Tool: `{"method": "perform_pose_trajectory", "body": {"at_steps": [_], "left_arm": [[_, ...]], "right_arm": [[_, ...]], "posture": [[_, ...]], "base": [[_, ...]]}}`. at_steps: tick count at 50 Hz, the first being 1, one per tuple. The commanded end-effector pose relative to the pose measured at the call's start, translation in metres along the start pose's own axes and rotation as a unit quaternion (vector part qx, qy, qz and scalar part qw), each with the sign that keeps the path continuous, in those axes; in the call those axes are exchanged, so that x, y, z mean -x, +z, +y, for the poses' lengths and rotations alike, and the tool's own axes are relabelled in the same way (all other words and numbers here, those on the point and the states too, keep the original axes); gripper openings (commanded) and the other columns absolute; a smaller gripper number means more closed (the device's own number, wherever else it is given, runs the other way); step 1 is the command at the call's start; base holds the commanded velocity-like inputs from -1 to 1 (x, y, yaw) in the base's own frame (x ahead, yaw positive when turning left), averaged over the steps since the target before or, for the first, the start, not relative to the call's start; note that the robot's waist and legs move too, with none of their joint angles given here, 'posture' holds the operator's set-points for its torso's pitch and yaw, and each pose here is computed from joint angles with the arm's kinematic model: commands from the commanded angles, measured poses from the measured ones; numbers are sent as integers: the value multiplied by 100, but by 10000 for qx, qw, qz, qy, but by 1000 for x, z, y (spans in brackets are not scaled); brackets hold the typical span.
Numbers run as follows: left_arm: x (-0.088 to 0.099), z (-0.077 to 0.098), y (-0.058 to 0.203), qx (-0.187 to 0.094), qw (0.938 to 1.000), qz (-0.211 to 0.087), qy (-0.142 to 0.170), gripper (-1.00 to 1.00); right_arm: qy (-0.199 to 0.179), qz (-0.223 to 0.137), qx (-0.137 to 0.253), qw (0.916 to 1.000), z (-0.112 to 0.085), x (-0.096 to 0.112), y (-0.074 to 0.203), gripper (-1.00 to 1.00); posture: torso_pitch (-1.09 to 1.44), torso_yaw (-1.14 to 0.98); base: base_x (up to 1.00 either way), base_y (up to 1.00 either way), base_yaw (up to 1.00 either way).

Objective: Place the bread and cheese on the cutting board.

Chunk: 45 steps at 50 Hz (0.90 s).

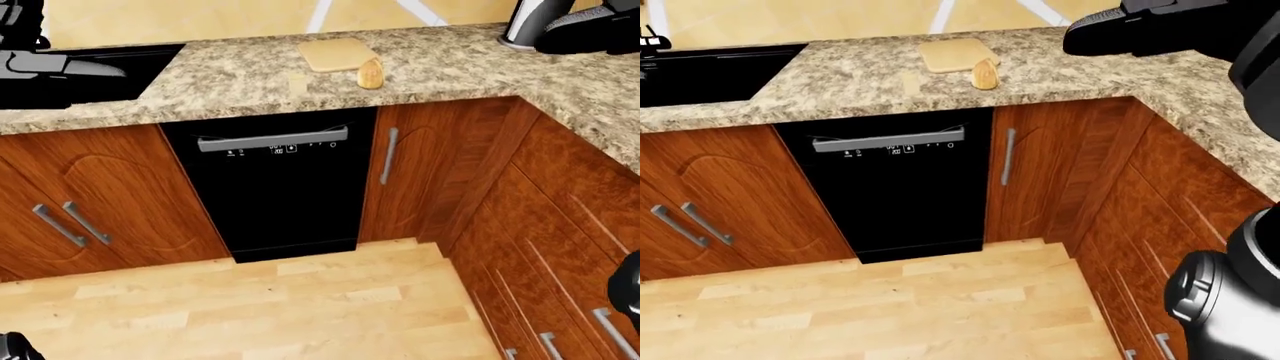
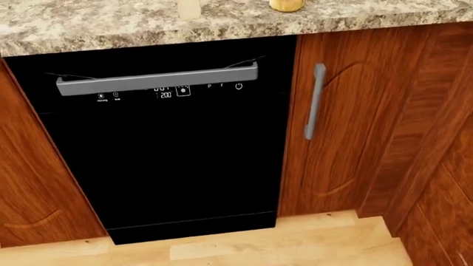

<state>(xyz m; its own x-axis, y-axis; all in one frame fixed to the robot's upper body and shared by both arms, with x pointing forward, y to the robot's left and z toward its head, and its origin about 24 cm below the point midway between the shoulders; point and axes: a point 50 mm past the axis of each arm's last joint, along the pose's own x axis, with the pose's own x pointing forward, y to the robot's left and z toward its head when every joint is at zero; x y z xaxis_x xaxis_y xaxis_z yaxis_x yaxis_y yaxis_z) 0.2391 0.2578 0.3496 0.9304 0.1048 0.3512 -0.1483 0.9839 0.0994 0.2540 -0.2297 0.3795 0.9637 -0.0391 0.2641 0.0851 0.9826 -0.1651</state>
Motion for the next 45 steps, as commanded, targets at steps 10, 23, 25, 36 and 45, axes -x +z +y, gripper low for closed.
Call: {"method": "perform_pose_trajectory", "body": {"at_steps": [10, 23, 25, 36, 45], "left_arm": [[4, 2, 17, 3, 9990, -453, 20, 100], [2, -1, 13, -8, 9991, -416, -6, 100], [2, -1, 13, -6, 9991, -419, -8, 100], [2, -1, 13, -10, 9991, -430, -7, 100], [4, -1, 13, -13, 9991, -419, -8, 100]], "right_arm": [[-272, -488, -52, 9984, -9, 7, 17, 100], [-259, -489, -37, 9985, -8, 6, 16, 100], [-256, -482, -37, 9985, -8, 5, 15, 100], [-248, -480, -36, 9985, -8, 5, 15, 100], [-249, -455, -23, 9987, -7, 5, 13, 100]], "posture": [[0, 0], [0, 0], [0, 0], [0, 0], [0, 0]], "base": [[20, 0, 0], [20, 0, 0], [20, 0, 0], [20, 0, 0], [20, 0, 0]]}}
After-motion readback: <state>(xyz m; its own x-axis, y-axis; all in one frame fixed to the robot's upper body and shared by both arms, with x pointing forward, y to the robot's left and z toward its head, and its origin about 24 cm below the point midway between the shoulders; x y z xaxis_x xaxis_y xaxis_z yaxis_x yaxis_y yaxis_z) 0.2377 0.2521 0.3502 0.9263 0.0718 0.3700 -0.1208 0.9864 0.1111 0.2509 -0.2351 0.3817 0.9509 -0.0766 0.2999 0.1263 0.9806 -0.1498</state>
